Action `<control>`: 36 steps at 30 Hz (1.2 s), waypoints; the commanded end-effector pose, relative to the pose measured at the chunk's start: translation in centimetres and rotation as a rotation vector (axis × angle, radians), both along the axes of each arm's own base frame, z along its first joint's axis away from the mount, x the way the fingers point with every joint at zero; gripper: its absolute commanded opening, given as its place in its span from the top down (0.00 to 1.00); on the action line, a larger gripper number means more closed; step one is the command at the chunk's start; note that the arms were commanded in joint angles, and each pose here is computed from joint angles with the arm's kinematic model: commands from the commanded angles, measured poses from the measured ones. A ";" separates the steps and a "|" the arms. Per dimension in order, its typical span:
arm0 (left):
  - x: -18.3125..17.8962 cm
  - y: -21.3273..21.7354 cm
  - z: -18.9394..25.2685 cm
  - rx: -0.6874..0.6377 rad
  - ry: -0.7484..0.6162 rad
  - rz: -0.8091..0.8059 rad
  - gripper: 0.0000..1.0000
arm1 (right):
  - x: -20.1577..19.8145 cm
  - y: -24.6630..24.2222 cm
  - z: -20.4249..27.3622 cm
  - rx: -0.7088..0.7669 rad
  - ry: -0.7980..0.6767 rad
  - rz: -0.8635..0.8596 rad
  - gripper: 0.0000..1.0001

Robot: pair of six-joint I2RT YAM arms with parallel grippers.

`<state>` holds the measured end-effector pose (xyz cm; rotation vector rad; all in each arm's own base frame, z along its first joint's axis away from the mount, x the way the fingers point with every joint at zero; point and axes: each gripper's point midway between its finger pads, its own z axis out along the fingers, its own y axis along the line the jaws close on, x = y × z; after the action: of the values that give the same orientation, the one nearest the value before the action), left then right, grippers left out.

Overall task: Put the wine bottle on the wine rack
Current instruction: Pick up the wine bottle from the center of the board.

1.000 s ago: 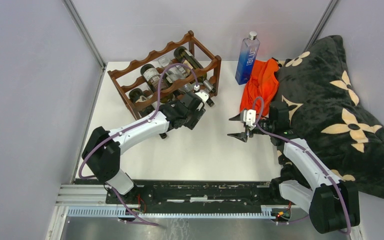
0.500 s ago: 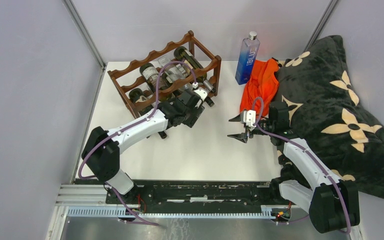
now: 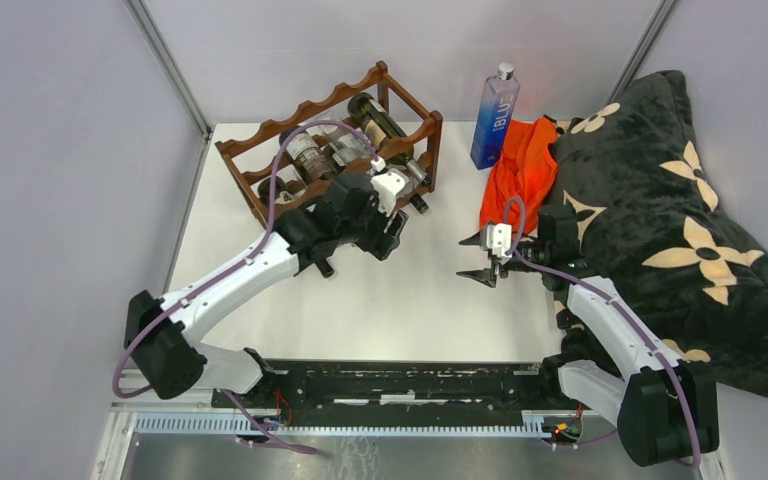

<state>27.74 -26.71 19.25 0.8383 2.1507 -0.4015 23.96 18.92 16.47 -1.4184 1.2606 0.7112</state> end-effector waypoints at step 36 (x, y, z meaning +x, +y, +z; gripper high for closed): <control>-5.4 3.4 17.3 -0.524 -0.303 0.027 0.00 | 10.4 -3.2 10.8 -0.094 -0.044 -0.331 0.02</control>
<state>22.51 -23.64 35.50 0.6038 1.6824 -0.6904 33.02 16.39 25.69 -1.3065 1.4293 0.4520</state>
